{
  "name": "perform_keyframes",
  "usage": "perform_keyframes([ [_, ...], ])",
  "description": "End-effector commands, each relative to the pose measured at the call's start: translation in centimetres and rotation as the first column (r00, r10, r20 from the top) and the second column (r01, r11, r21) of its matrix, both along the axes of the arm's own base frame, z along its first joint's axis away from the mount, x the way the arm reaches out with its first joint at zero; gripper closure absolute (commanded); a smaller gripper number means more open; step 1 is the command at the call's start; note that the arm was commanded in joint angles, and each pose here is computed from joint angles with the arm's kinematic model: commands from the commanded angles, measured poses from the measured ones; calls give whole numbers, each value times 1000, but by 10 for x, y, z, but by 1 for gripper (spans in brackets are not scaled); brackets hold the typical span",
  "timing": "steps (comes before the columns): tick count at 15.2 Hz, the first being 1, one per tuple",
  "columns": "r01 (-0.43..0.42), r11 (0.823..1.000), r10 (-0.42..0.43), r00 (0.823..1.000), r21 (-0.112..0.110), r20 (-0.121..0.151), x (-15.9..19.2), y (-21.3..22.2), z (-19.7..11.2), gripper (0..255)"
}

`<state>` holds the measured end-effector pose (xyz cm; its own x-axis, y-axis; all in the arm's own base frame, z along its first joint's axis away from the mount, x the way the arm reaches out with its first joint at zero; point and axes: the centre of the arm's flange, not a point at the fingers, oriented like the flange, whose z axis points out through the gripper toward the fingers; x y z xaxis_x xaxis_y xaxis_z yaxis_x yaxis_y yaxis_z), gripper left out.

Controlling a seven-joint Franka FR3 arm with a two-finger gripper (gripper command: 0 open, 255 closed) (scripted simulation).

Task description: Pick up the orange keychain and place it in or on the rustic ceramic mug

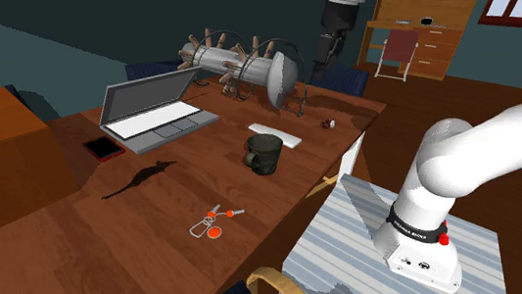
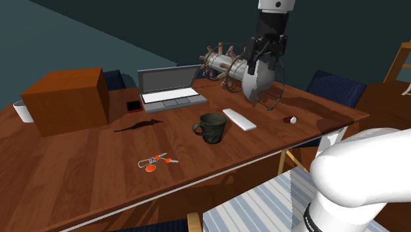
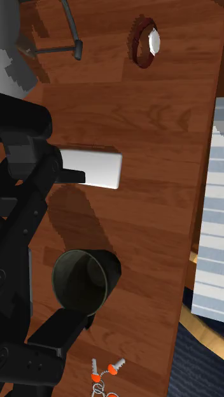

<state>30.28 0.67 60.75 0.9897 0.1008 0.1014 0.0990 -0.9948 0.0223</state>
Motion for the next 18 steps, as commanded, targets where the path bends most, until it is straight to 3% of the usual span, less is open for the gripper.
perform_keyframes([
  [1,0,1000,0,1000,0,0,0,0,0,0],
  [9,95,995,-95,995,6,-26,2,90,-56,0],
  [18,201,980,-200,978,9,-56,13,190,-118,0],
])
